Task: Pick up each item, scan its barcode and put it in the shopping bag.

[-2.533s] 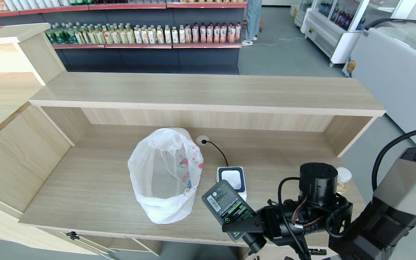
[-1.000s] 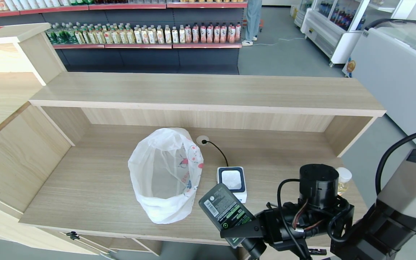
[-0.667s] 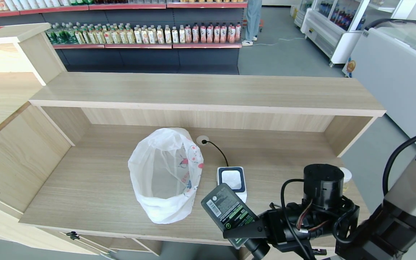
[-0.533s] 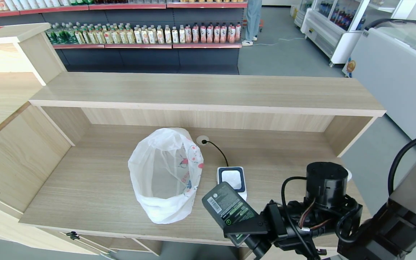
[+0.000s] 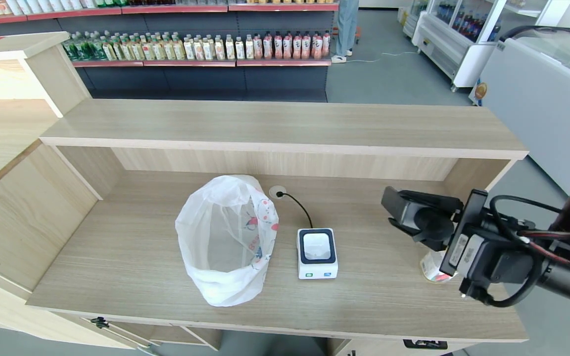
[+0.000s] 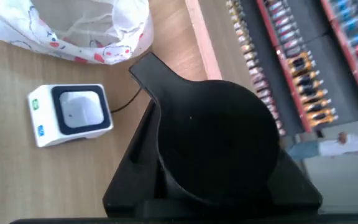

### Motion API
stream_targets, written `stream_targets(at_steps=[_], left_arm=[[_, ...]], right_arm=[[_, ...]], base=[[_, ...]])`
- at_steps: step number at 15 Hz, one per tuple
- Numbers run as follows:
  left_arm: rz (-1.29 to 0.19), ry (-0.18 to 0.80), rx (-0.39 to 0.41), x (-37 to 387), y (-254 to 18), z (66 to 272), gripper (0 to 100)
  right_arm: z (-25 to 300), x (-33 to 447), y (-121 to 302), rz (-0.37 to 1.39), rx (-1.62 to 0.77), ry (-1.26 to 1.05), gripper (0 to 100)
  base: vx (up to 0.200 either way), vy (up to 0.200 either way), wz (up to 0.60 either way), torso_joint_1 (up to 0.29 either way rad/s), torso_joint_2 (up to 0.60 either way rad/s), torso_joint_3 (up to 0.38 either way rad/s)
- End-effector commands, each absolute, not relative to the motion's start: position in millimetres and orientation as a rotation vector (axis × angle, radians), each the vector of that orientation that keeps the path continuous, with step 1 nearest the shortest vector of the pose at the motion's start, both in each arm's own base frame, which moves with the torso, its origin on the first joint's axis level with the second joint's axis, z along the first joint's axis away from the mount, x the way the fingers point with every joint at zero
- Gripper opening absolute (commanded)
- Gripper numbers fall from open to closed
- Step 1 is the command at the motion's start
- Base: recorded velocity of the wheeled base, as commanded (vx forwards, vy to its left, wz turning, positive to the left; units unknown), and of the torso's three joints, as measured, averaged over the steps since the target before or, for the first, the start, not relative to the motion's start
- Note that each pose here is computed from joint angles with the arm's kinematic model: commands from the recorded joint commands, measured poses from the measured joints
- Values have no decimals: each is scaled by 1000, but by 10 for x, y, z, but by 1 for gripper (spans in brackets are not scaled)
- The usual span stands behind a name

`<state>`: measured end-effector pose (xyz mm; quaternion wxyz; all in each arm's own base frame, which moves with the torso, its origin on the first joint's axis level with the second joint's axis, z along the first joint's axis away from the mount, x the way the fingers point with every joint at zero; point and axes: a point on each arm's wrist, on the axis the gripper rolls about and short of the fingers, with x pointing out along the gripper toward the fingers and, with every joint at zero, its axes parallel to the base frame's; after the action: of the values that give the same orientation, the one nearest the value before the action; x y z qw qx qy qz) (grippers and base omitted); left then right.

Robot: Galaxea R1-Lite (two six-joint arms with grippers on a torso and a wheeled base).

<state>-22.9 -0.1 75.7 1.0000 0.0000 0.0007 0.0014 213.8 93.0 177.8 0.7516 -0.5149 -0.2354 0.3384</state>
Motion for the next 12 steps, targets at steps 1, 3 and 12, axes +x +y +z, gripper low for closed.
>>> stream_targets(at_steps=[1, 3, 12], left_arm=[[3, 2, 0, -229, -1, 756, 100], [3, 2, 0, -229, -1, 756, 100], [3, 2, 0, -229, -1, 756, 100]], right_arm=[[1978, 1885, 661, 736, -811, -354, 0], [1933, 1895, 578, 744, -491, -139, 0], [1444, 2626, 762, 359, 532, 412, 0]], base=[[0, 0, 0, 0, 0, 0], [0, 0, 0, 0, 0, 0], [0, 0, 0, 0, 0, 0]])
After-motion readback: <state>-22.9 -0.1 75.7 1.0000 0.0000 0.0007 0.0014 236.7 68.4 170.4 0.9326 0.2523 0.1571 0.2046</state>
